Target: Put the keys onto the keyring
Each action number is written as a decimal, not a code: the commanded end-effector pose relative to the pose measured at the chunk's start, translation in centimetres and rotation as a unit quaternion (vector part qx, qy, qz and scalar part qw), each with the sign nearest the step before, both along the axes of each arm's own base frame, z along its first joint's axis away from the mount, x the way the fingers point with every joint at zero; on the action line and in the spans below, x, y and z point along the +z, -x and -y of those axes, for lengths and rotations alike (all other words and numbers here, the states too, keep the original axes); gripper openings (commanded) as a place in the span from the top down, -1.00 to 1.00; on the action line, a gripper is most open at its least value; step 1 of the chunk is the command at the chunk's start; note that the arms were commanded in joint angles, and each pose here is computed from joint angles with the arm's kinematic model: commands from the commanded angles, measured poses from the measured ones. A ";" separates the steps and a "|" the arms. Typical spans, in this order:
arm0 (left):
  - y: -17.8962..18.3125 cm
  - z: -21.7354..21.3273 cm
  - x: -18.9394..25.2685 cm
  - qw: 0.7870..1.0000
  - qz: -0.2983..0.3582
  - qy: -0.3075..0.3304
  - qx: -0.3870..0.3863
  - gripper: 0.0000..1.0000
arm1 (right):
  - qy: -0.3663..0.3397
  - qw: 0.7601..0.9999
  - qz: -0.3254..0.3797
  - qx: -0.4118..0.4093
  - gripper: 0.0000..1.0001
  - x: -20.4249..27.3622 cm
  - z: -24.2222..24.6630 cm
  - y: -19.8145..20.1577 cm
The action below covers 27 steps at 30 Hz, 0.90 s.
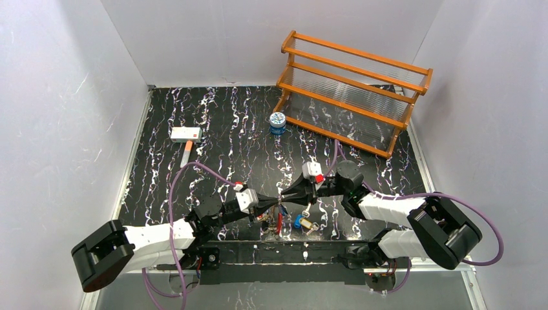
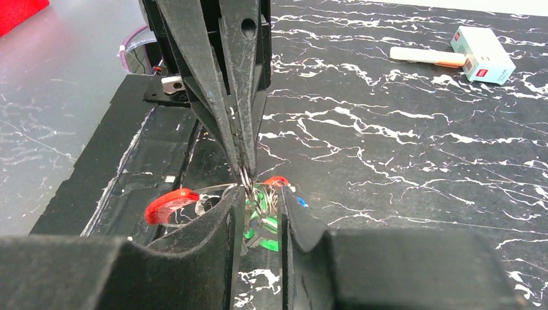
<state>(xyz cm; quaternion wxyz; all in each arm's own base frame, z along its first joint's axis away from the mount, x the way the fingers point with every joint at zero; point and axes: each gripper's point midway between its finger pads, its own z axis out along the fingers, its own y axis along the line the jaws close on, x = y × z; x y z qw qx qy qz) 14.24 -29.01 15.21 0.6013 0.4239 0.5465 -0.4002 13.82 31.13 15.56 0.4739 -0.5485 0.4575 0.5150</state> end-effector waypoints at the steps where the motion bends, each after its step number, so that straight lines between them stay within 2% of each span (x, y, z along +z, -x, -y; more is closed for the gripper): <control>1: -0.1 0.7 2.4 0.999 0.026 0.022 -0.010 1.00 | -0.027 0.999 0.032 0.011 0.35 2.5 -0.8 -0.4; 3: -0.1 0.8 2.5 0.999 0.027 0.022 -0.012 1.00 | -0.027 0.999 0.032 0.016 0.42 2.6 -0.9 -0.3; 4: -0.1 0.8 2.4 0.999 0.027 0.021 -0.013 1.00 | -0.027 0.999 0.032 0.018 0.56 2.5 -1.0 -0.2; 6: -0.1 0.8 2.5 0.999 0.028 0.021 -0.013 1.00 | -0.025 0.999 0.030 0.024 0.96 2.5 -1.1 -0.1; 11: -0.1 0.1 2.3 0.999 0.027 0.022 -0.001 1.00 | -0.027 0.999 0.024 0.022 0.97 2.5 -1.0 0.0; 13: -0.3 -0.4 2.2 0.999 0.028 0.025 0.011 0.79 | -0.030 0.999 0.023 0.019 0.97 2.6 -0.9 0.1; 15: -0.5 -1.0 2.2 0.999 0.028 0.028 0.027 0.48 | -0.037 0.999 0.023 0.014 0.97 2.8 -0.7 0.2; 18: -0.7 -1.8 2.1 0.998 0.030 0.031 0.046 0.26 | -0.045 0.999 0.023 0.008 0.97 3.1 -0.5 0.4; 27: -0.5 -2.0 0.8 0.999 0.011 0.013 0.045 0.21 | -0.053 0.998 0.021 0.010 0.97 3.7 -0.4 0.6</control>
